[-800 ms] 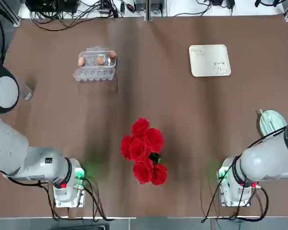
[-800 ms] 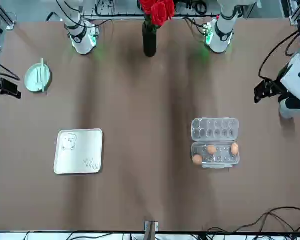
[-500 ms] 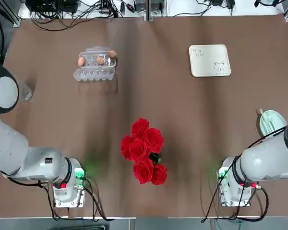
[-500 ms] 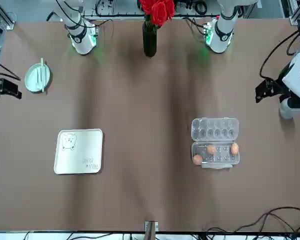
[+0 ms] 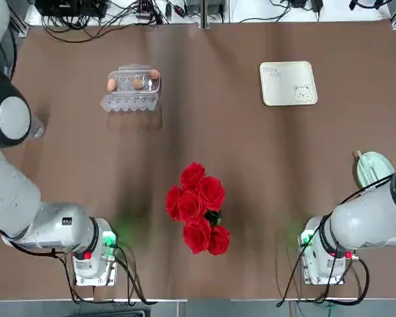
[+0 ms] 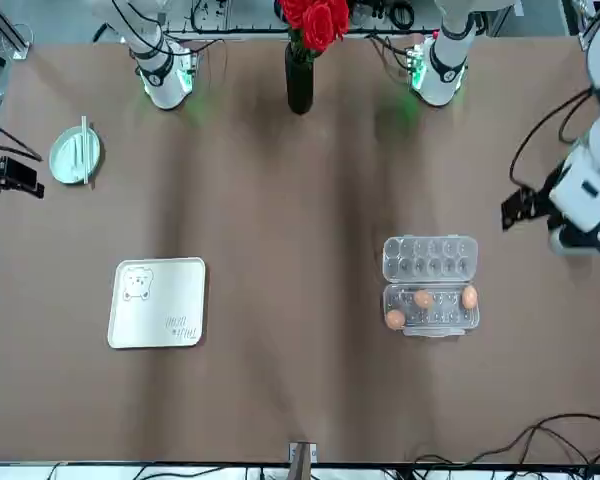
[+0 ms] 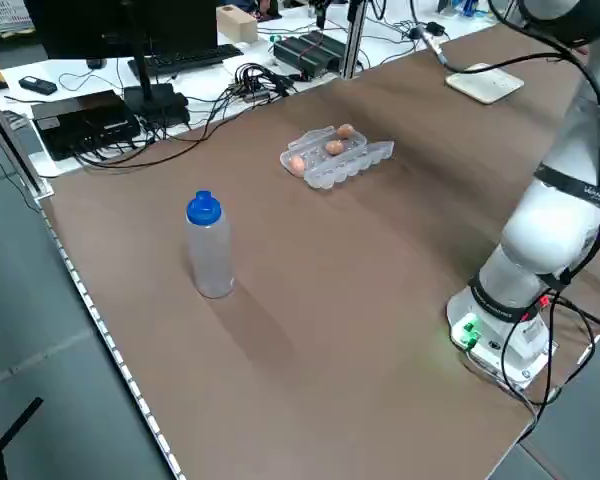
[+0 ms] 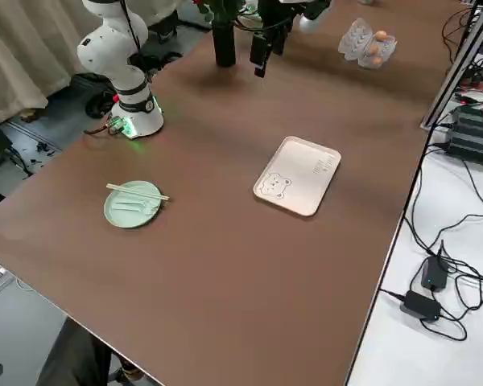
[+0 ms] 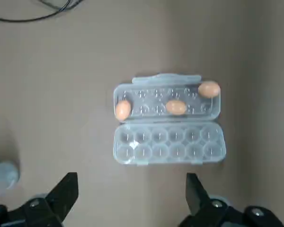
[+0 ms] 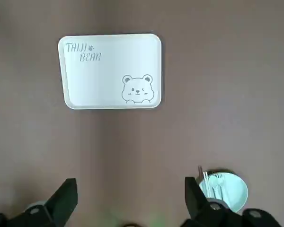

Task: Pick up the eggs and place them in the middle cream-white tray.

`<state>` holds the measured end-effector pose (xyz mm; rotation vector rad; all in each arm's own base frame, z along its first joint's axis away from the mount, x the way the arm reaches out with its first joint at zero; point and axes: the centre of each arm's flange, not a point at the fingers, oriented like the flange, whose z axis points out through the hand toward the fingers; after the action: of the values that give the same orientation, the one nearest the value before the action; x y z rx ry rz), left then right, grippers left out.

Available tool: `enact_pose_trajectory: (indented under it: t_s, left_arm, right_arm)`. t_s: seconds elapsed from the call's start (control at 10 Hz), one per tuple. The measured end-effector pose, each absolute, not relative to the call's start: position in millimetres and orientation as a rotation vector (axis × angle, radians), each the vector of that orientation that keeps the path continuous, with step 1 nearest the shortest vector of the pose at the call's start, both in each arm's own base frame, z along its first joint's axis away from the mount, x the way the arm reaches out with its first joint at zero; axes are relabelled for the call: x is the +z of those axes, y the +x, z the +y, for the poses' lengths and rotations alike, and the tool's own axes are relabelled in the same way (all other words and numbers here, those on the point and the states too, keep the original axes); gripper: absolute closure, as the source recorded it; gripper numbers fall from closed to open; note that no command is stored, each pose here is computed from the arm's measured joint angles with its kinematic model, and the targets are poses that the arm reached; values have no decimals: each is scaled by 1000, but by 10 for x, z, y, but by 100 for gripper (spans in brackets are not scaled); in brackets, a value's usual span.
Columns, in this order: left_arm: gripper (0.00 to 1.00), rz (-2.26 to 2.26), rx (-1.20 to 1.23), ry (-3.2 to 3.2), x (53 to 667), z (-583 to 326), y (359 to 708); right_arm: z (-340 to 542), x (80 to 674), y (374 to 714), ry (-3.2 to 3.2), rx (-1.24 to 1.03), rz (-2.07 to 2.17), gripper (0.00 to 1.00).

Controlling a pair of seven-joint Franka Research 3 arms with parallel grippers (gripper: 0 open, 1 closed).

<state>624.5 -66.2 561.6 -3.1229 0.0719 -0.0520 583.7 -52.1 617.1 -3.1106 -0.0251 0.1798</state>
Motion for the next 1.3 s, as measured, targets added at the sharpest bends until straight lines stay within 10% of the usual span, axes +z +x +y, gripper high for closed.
enact_pose_trajectory:
  t_s: [1.3]
  left_arm:
    - [0, -131, -124, -3152, 2226, -1484, 6435]
  right_arm:
    - [-478, 6166, 5849, -3111, 175, -37, 0]
